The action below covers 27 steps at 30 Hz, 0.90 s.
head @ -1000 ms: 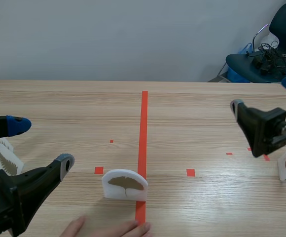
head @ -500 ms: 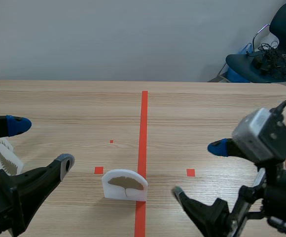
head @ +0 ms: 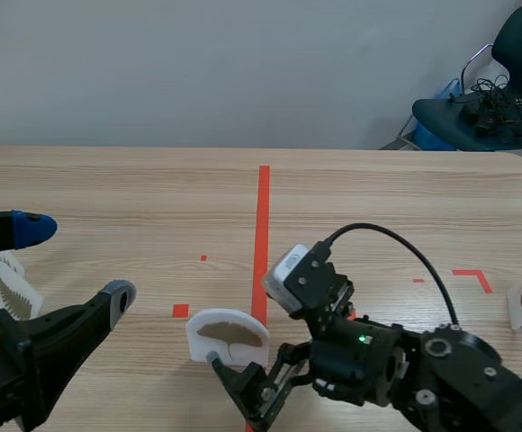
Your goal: Do the leaf sorting experiment
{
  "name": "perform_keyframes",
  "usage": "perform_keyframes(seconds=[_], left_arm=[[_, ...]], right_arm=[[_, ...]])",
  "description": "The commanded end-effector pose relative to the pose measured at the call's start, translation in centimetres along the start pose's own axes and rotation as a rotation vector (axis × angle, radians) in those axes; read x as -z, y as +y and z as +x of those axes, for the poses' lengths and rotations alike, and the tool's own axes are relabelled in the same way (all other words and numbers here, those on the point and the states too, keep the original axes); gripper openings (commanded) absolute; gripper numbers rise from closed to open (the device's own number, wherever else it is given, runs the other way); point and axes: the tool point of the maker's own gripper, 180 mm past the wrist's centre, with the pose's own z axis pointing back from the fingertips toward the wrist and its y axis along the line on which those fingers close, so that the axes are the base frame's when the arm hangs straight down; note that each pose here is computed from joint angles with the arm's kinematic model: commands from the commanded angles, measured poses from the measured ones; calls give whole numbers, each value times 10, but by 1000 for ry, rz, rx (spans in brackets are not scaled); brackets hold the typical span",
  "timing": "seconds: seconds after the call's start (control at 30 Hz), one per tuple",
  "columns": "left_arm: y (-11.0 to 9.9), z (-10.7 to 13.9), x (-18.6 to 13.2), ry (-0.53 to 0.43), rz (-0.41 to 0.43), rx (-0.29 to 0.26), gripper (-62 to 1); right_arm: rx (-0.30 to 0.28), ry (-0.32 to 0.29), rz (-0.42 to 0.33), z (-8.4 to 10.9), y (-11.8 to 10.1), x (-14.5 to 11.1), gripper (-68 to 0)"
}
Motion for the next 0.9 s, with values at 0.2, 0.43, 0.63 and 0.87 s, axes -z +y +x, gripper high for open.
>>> perform_keyframes(seconds=[0.2, 0.43, 0.63, 0.87], left_arm=[[1, 6, 0, -27, 2, -5, 14], [1, 6, 0, -27, 2, -5, 14], [1, 7, 0, -27, 3, -5, 14], [1, 7, 0, -27, 3, -5, 14]], right_arm=[[-61, -13, 30, 8, 14, 20, -209], [-97, 14, -5, 1, 0, 4, -465], [-139, -51, -78, 30, -20, -17, -658], [-193, -101, -190, 69, -40, -57, -658]])
